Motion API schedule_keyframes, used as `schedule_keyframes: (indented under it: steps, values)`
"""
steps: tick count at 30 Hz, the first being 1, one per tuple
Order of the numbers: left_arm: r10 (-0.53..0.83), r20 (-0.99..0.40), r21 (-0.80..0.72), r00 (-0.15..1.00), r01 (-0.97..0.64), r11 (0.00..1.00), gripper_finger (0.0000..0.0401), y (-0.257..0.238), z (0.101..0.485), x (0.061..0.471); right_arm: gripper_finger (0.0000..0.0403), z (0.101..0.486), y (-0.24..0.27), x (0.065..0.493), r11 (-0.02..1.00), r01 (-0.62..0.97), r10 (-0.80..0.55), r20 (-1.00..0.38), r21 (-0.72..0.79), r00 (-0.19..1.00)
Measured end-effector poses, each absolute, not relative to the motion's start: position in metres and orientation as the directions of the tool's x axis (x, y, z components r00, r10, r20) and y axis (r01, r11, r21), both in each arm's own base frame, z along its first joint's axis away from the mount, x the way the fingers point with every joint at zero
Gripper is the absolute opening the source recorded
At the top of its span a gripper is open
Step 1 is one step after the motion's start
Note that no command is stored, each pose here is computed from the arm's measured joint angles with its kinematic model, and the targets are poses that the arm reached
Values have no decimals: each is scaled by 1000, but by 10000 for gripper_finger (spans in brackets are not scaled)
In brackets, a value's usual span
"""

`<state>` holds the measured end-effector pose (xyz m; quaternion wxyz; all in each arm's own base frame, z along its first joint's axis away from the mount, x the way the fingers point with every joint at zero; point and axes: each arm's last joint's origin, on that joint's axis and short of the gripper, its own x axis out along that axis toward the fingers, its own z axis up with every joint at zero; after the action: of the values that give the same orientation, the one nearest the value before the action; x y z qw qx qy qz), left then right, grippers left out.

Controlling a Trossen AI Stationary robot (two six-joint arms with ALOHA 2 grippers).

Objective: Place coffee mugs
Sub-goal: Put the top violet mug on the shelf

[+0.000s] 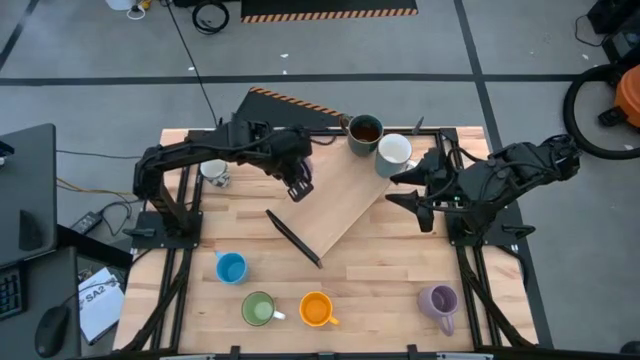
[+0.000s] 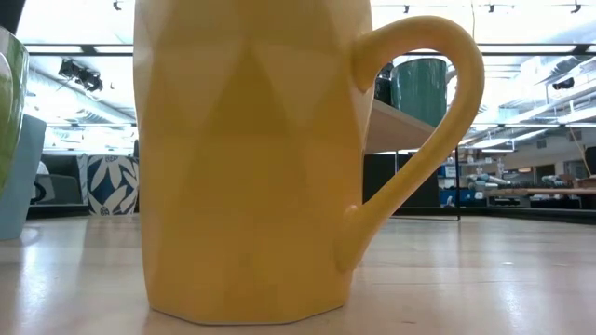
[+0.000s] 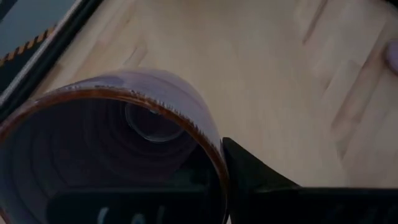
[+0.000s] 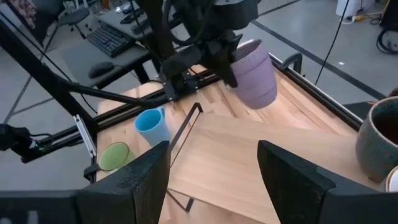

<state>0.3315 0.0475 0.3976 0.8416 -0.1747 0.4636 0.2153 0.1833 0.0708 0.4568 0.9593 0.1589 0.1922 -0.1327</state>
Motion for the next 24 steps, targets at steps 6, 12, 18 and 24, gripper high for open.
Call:
schedule_keyframes:
  steps: [6, 12, 18, 24]
  values:
    - [296, -805, -38, 515, -542, 839, 22, 35, 399, 343, 247, 456, 74, 185, 932, 267, -146, -418, 246, 897]
    - [382, -719, 29, 581, -524, 851, 26, 20, 399, 360, 247, 455, 77, 183, 954, 267, -191, -411, 136, 891]
    - [360, -635, 58, 684, -422, 905, 28, 7, 402, 377, 247, 459, 71, 167, 938, 331, -271, -383, 99, 883]
    - [293, -663, -87, 689, -459, 884, 29, 10, 395, 383, 247, 464, 68, 159, 910, 400, -346, -329, 112, 879]
